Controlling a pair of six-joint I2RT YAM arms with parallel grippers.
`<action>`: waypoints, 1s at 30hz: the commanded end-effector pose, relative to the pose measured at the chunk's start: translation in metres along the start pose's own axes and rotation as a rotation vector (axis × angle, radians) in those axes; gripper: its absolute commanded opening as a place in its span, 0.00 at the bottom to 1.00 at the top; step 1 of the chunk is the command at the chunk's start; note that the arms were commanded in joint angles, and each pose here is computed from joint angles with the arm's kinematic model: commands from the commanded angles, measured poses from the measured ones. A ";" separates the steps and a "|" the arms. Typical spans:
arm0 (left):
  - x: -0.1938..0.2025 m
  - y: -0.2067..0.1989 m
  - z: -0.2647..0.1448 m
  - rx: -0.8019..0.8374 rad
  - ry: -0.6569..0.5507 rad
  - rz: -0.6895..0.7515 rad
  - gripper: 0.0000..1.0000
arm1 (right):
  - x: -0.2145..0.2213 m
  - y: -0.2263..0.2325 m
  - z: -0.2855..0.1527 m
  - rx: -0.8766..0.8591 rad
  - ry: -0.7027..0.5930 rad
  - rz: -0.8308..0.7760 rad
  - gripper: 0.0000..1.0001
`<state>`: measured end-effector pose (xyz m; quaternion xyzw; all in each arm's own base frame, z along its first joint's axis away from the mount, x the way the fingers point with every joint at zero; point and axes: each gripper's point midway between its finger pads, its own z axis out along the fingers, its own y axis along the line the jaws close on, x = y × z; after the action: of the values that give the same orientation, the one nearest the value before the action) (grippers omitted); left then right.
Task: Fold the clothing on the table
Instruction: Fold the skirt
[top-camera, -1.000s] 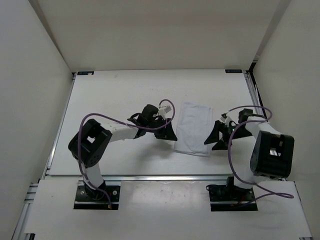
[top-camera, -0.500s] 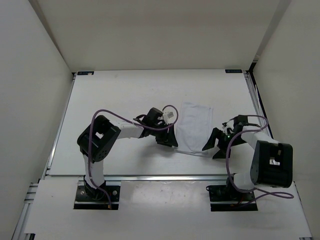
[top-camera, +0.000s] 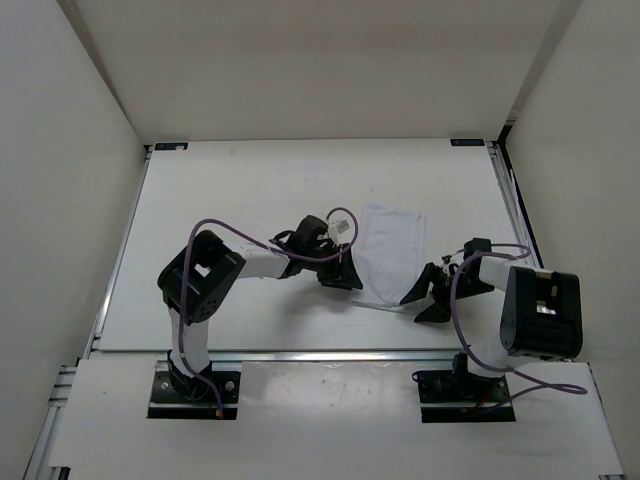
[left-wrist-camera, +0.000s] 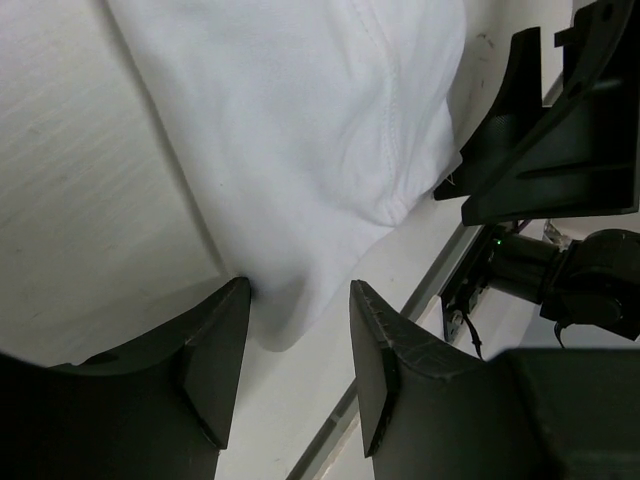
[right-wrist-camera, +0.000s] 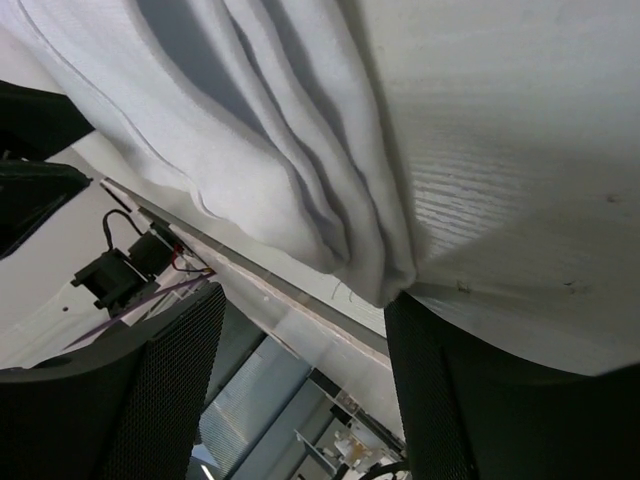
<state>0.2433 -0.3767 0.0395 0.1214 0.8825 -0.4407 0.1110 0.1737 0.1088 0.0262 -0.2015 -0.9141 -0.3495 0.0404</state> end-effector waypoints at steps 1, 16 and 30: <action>0.009 -0.015 0.004 0.056 0.008 -0.003 0.54 | -0.017 -0.020 0.008 0.073 -0.091 -0.049 0.70; 0.049 0.001 -0.011 -0.007 0.067 -0.004 0.53 | -0.044 -0.018 -0.005 0.093 -0.249 -0.017 0.50; 0.057 -0.002 -0.014 0.005 0.059 -0.004 0.55 | -0.035 -0.004 -0.002 0.023 -0.247 -0.059 0.46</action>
<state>0.1942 -0.3639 0.0314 0.1299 0.8809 -0.4476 0.0820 0.2013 0.0891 0.0189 -0.2294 -0.9203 -0.3090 -0.0699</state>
